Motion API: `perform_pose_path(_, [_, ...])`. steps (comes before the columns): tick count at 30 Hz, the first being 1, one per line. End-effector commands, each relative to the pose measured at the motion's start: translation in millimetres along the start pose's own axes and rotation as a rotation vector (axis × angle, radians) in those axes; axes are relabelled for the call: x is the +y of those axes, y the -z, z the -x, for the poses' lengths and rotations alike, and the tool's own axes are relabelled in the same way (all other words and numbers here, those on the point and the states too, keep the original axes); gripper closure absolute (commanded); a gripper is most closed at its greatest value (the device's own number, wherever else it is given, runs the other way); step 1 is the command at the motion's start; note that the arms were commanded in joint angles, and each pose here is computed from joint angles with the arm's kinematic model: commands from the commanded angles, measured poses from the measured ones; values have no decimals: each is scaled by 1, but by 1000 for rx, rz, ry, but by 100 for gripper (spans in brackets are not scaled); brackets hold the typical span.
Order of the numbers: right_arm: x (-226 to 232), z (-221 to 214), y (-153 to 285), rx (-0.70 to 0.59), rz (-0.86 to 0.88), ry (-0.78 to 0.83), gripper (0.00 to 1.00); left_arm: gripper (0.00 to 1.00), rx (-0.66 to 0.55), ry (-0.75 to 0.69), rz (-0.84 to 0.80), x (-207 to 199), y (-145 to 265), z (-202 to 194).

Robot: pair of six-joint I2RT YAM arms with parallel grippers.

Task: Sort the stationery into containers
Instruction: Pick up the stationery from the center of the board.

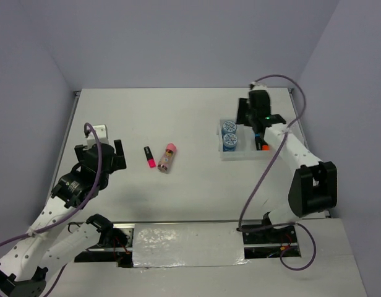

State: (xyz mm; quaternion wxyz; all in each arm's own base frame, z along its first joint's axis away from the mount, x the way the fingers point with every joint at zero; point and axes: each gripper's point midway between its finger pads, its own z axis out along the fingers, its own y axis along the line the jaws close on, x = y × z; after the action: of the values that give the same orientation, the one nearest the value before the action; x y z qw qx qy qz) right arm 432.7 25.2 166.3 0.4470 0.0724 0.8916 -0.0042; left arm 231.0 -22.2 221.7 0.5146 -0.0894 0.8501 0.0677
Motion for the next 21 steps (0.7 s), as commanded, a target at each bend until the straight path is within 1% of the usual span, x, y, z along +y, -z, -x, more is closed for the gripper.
perform_pose_path(1, [133, 29, 82, -155, 249, 54, 36, 1, -45, 62, 92, 20, 3, 13])
perform_pose_path(3, [172, 13, 95, -149, 287, 33, 34, 1, -45, 89, 147, 32, 4, 13])
perform_pose_path(4, [212, -7, 111, -124, 376, 20, 33, 1, -56, 99, 192, 41, 5, 15])
perform_pose_path(5, [236, -12, 119, -128, 433, 13, 30, 1, -64, 135, 232, 48, 7, 16])
perform_pose_path(6, [259, -32, 114, -89, 454, 34, 29, 1, -78, 158, 260, 56, 11, 18])
perform_pose_path(7, [285, -29, 126, -99, 499, 38, 29, 1, -79, 166, 292, 63, 14, 16])
perform_pose_path(8, [313, -51, 139, -66, 537, 86, 29, 1, -96, 191, 322, 70, 18, 18])
perform_pose_path(9, [333, -76, 124, -21, 520, 141, 29, 1, -115, 212, 324, 74, 22, 20])
perform_pose_path(10, [357, -62, 136, -50, 549, 145, 29, 1, -126, 222, 319, 75, 24, 20])
perform_pose_path(11, [372, -84, 140, -11, 548, 209, 29, 1, -135, 227, 315, 76, 25, 21])
perform_pose_path(12, [384, -111, 119, 36, 508, 270, 29, 1, -154, 244, 307, 78, 29, 22])
perform_pose_path(13, [403, -93, 127, 0, 516, 252, 29, 1, -160, 250, 305, 79, 31, 22])
perform_pose_path(14, [406, -124, 108, 62, 470, 315, 30, 1, -172, 262, 303, 81, 33, 23])
perform_pose_path(15, [413, -128, 104, 75, 469, 320, 30, 1, -175, 267, 300, 81, 34, 24])
perform_pose_path(16, [427, -122, 108, 74, 502, 306, 31, 0, -177, 268, 301, 82, 35, 24])
perform_pose_path(17, [428, -142, 94, 113, 475, 339, 31, 1, -186, 280, 310, 85, 38, 25])
perform_pose_path(21, [433, -151, 81, 135, 434, 341, 34, 1, -209, 310, 308, 89, 43, 27])
